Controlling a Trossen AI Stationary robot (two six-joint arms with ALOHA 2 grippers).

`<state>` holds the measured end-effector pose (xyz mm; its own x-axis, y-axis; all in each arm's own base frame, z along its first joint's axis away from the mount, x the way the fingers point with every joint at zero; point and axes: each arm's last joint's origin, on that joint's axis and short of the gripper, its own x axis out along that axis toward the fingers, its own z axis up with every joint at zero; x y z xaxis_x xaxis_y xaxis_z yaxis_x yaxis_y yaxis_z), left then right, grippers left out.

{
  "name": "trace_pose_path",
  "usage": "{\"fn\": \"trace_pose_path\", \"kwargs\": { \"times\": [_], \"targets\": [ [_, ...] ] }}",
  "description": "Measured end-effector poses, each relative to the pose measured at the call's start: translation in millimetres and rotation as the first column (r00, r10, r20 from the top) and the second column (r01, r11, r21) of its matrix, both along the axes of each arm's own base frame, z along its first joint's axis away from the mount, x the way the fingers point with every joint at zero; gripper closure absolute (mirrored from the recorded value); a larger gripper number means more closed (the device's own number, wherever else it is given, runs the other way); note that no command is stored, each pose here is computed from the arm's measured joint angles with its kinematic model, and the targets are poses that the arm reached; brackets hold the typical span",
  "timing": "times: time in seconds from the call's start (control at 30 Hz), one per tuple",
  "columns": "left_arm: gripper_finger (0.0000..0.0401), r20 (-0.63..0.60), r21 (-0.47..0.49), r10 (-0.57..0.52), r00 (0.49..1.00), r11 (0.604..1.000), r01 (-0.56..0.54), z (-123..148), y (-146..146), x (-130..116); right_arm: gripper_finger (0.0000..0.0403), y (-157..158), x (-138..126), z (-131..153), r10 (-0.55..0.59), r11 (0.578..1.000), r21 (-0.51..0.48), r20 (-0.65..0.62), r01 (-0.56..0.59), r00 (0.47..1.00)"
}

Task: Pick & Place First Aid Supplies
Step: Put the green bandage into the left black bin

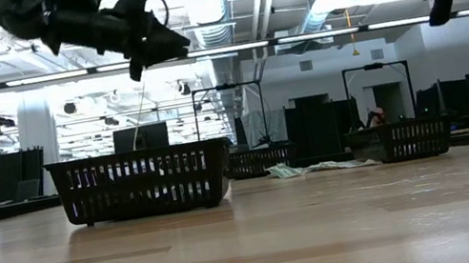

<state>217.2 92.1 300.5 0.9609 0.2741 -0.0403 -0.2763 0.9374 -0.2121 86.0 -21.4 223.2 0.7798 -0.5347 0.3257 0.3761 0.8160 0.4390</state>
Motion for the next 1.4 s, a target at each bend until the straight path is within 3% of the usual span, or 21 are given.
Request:
{"fn": "trace_pose_path", "kwargs": {
  "times": [0.1,0.23,0.3,0.4,0.47,0.67,0.77,0.83,0.97,1.07,1.2,1.4],
  "targets": [
    [0.0299,0.082,-0.031,-0.003,0.997,1.000,0.006,-12,-2,-2,0.0395,-1,-4,8,-0.039,0.999,-0.013,0.081,0.040,0.996],
    [0.0299,0.080,-0.093,-0.001,0.997,0.996,0.008,-29,-3,-5,0.0395,-4,-8,13,-0.123,0.990,-0.052,0.116,0.130,0.986],
    [0.0299,0.092,-0.111,0.001,0.996,0.994,0.010,-31,-4,-5,0.0395,-7,-11,14,-0.224,0.974,-0.004,0.131,0.226,0.966],
    [0.0299,0.101,-0.108,-0.006,0.995,0.994,0.017,-30,-5,-5,0.0395,-13,-17,13,-0.412,0.908,0.166,0.177,0.385,0.894],
    [0.0299,0.105,-0.104,-0.010,0.994,0.994,0.021,-29,-6,-5,0.0395,-15,-19,13,-0.453,0.886,0.206,0.190,0.416,0.871],
    [0.0299,0.101,-0.084,-0.009,0.995,0.996,0.018,-29,-5,-5,0.0395,-18,3,19,-0.201,0.979,0.042,0.106,0.197,0.974],
    [0.0299,0.100,-0.070,-0.001,0.995,0.998,0.008,-29,-3,-6,0.0395,-26,27,23,-0.100,0.995,0.022,-0.088,0.102,0.991],
    [0.0299,0.101,-0.068,0.014,0.995,0.998,-0.007,-29,-1,-7,0.0394,-34,46,29,-0.037,0.998,0.045,-0.241,0.049,0.970],
    [0.0299,0.102,-0.067,0.033,0.994,0.997,-0.026,-28,3,-9,0.0386,-57,90,34,0.132,0.989,0.129,-0.551,-0.072,0.824],
    [0.0299,0.103,-0.066,0.034,0.994,0.997,-0.027,-28,4,-9,0.0375,-77,121,31,0.215,0.976,0.175,-0.712,-0.127,0.668],
    [0.0299,0.103,-0.066,0.033,0.994,0.997,-0.026,-28,3,-9,0.0353,-103,158,33,0.272,0.961,0.203,-0.818,-0.189,0.507],
    [0.0299,0.103,-0.066,0.032,0.994,0.998,-0.025,-28,3,-8,0.0310,-125,190,31,0.321,0.940,0.273,-0.911,-0.204,0.259]
  ]
}}
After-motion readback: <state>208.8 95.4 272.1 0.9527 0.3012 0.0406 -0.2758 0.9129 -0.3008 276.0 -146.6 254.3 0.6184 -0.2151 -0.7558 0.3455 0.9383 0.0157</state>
